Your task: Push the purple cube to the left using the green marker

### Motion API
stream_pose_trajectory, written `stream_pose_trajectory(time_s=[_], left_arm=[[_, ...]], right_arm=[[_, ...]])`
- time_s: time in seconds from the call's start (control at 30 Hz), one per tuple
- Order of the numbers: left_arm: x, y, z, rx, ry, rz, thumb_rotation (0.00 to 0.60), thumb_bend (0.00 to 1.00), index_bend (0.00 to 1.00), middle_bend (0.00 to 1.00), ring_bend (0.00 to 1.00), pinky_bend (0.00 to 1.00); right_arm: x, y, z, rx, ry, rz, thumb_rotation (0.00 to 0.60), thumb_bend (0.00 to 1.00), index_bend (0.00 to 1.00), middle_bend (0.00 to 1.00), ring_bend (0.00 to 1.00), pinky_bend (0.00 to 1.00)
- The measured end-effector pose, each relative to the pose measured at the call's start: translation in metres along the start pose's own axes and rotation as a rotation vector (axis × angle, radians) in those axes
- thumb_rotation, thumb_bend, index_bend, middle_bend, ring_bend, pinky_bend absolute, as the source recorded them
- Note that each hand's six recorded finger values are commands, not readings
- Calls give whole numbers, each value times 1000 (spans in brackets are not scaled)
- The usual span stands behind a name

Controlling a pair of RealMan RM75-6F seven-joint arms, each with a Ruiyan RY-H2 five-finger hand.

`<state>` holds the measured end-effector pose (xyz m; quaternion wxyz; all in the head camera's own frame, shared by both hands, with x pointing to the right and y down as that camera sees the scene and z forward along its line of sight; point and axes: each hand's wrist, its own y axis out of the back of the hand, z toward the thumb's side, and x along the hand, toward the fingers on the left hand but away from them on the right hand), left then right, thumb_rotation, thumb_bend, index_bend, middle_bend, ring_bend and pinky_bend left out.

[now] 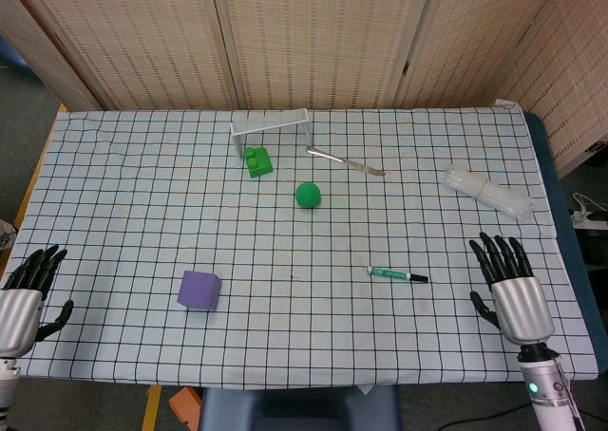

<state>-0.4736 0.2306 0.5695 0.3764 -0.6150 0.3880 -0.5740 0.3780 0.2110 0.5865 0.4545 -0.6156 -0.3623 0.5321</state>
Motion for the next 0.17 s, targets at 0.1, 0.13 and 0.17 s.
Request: stream_pose_trajectory(time_s=[0.1, 0.13, 0.17], left_arm=[[0, 0, 2, 2, 2, 7, 600, 405, 0, 0, 0, 155], [0, 0, 2, 0, 3, 10, 600, 404, 0, 0, 0, 154], [0, 1, 2, -1, 3, 11, 600, 404, 0, 0, 0, 154]], right_arm=[[3, 7, -2, -8, 9, 4, 600, 195, 0, 0, 0, 0], [4, 8, -2, -4, 9, 5, 600, 194, 0, 0, 0, 0], [5, 8, -2, -2, 8, 6, 600, 194, 0, 0, 0, 0]])
